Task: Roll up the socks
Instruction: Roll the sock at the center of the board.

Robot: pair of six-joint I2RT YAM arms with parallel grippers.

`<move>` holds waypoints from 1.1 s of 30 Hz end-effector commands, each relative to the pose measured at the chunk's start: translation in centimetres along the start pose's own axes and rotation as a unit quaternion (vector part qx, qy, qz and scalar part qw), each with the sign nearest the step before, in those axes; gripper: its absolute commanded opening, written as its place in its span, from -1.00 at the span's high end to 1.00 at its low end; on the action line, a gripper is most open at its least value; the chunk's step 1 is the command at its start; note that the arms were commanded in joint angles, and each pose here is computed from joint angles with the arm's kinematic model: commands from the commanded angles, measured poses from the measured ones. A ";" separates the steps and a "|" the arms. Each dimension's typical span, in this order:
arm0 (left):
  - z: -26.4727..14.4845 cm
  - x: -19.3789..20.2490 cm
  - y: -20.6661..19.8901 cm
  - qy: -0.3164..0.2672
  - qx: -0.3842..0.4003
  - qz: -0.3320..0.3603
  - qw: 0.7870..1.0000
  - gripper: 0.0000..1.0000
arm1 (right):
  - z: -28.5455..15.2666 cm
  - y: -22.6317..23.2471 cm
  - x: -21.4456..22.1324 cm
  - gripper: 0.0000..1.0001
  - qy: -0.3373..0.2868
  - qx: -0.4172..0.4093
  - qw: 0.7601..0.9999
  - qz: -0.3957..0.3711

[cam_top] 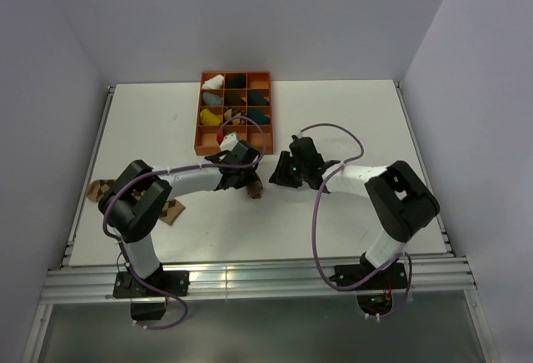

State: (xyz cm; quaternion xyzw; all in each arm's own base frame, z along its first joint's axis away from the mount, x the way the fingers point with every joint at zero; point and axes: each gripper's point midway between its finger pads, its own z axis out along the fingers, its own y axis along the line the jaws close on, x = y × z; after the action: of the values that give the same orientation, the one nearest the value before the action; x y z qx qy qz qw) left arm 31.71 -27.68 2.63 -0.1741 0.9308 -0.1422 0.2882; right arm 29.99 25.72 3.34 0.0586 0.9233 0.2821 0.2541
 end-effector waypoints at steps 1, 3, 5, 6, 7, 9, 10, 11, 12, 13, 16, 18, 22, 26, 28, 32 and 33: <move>0.1 3.5 5.4 0.053 -0.073 0.056 0.994 0.54 | 0.6 4.6 -3.4 0.19 -0.048 -0.077 0.996 -0.011; 0.0 3.4 5.3 0.051 -0.069 0.057 0.995 0.54 | 1.1 4.7 -3.3 0.17 -0.043 -0.080 0.996 -0.013; -0.1 3.4 5.2 0.050 -0.066 0.057 0.995 0.54 | 1.8 4.7 -3.1 0.15 -0.036 -0.081 0.996 -0.017; -0.1 3.4 5.2 0.051 -0.064 0.057 0.995 0.55 | 2.0 4.7 -3.0 0.15 -0.034 -0.082 0.996 -0.019; -0.1 3.4 5.2 0.051 -0.063 0.057 0.995 0.54 | 2.1 5.0 -3.0 0.15 -0.034 -0.090 0.995 -0.021; 0.0 3.5 5.2 0.053 -0.062 0.058 0.995 0.54 | 2.6 5.1 -2.6 0.15 -0.027 -0.093 0.995 -0.023; 0.0 3.6 5.2 0.054 -0.062 0.059 0.995 0.54 | 2.8 5.2 -2.6 0.15 -0.026 -0.097 0.995 -0.024; 0.1 3.6 5.2 0.054 -0.061 0.058 0.995 0.54 | 3.1 5.4 -2.2 0.15 -0.020 -0.101 0.994 -0.028; 0.1 3.7 5.2 0.056 -0.061 0.058 0.995 0.54 | 3.2 5.5 -2.0 0.15 -0.017 -0.103 0.994 -0.029; 0.1 3.7 5.2 0.056 -0.061 0.058 0.995 0.54 | 3.3 5.6 -1.9 0.15 -0.016 -0.102 0.994 -0.031; 0.1 3.7 5.1 0.057 -0.060 0.058 0.995 0.55 | 3.8 5.4 -1.2 0.15 -0.005 -0.097 0.995 -0.038; 0.1 3.7 5.1 0.056 -0.058 0.058 0.995 0.54 | 3.8 5.6 -0.7 0.16 0.001 -0.099 0.994 -0.042; 0.2 3.8 4.8 0.059 -0.053 0.057 0.995 0.55 | 3.4 6.4 -0.1 0.40 0.008 -0.114 0.992 -0.048; 0.2 3.7 4.5 0.059 -0.047 0.058 0.995 0.55 | 2.7 6.9 0.2 0.76 0.011 -0.132 0.990 -0.053; 0.2 3.5 4.2 0.056 -0.040 0.059 0.996 0.56 | 2.2 7.5 0.1 0.81 0.011 -0.146 0.988 -0.052; -0.3 3.3 4.2 0.049 -0.028 0.065 0.996 0.59 | 1.4 8.4 0.0 0.83 0.017 -0.178 0.983 -0.040; -0.3 3.3 4.5 0.047 -0.032 0.067 0.996 0.59 | 1.2 8.9 -0.2 0.82 0.014 -0.191 0.981 -0.040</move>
State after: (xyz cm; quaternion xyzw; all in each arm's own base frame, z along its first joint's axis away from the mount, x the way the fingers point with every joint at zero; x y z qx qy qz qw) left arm 31.24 -27.44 2.76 -0.1504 0.9302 -0.1550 0.2969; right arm 30.75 31.38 3.05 -0.0030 0.8985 0.3652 0.2437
